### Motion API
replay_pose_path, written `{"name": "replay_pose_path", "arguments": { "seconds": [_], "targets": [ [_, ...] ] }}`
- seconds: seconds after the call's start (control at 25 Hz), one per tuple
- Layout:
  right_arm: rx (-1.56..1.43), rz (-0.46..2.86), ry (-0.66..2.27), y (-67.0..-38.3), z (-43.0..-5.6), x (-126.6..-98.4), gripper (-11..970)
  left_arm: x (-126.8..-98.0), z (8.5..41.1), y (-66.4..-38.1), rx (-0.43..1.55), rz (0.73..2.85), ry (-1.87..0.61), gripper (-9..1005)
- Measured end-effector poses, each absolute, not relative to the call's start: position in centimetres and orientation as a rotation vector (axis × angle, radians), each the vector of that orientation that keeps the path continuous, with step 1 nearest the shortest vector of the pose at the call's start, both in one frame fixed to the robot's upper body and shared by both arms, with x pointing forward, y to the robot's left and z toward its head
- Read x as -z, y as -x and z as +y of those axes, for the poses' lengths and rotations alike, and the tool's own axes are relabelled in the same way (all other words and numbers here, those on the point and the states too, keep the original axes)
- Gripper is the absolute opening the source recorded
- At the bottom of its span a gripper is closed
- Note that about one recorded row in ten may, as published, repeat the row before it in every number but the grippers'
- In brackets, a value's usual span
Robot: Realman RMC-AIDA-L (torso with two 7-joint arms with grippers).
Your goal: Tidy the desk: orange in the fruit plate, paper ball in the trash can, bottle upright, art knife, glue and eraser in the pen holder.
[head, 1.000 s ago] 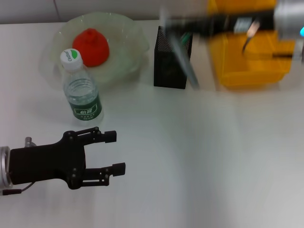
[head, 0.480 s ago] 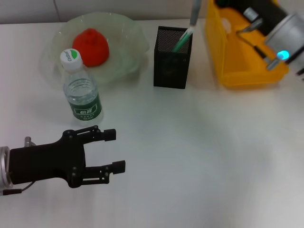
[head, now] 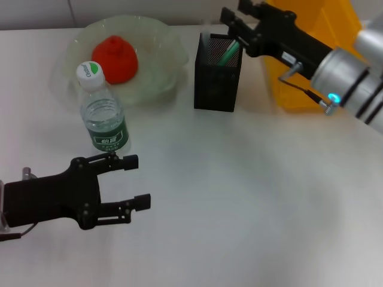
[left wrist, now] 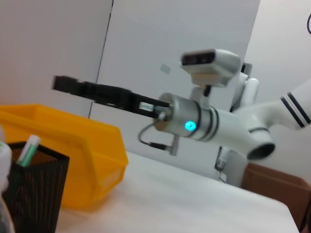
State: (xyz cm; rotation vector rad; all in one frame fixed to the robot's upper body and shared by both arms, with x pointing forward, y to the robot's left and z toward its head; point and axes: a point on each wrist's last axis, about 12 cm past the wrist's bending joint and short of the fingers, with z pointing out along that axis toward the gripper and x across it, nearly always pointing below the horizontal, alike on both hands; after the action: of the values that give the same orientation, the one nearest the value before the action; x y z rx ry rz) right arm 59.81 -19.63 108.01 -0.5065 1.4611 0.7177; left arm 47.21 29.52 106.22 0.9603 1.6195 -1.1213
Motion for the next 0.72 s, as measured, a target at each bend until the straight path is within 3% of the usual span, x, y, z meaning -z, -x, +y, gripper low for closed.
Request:
{"name": "replay_pose_path", "arguments": {
  "seconds": [0.2,0.28,0.32,0.48,0.72],
  "targets": [
    [-0.899,1.315,0.462,-56.6,-22.9,-109.2,521,-107.1,30.5,-47.1,1.122,1.566,-0.91,827],
    [-0.976,1.25,0.651,-53.4,-25.1,-110.0,617,-107.8,31.5,-47.1,1.116,1.546,-0.889,827],
    [-0.976,1.25,0.651,-53.4,-25.1,-110.0,640,-107.8,31.5,-47.1,1.116,1.546,-0.889,827],
    [-1.057,1.231,0.907,-47.7,-28.6,-109.7,730,-109.0,33.1,-47.3,1.105,1.533,-0.913,827],
    [-1.119,1.224,0.953,-45.1,-30.2,-109.5,813,-110.2,34.6,-47.3,1.112,1.527,-0.964,827]
  ]
}}
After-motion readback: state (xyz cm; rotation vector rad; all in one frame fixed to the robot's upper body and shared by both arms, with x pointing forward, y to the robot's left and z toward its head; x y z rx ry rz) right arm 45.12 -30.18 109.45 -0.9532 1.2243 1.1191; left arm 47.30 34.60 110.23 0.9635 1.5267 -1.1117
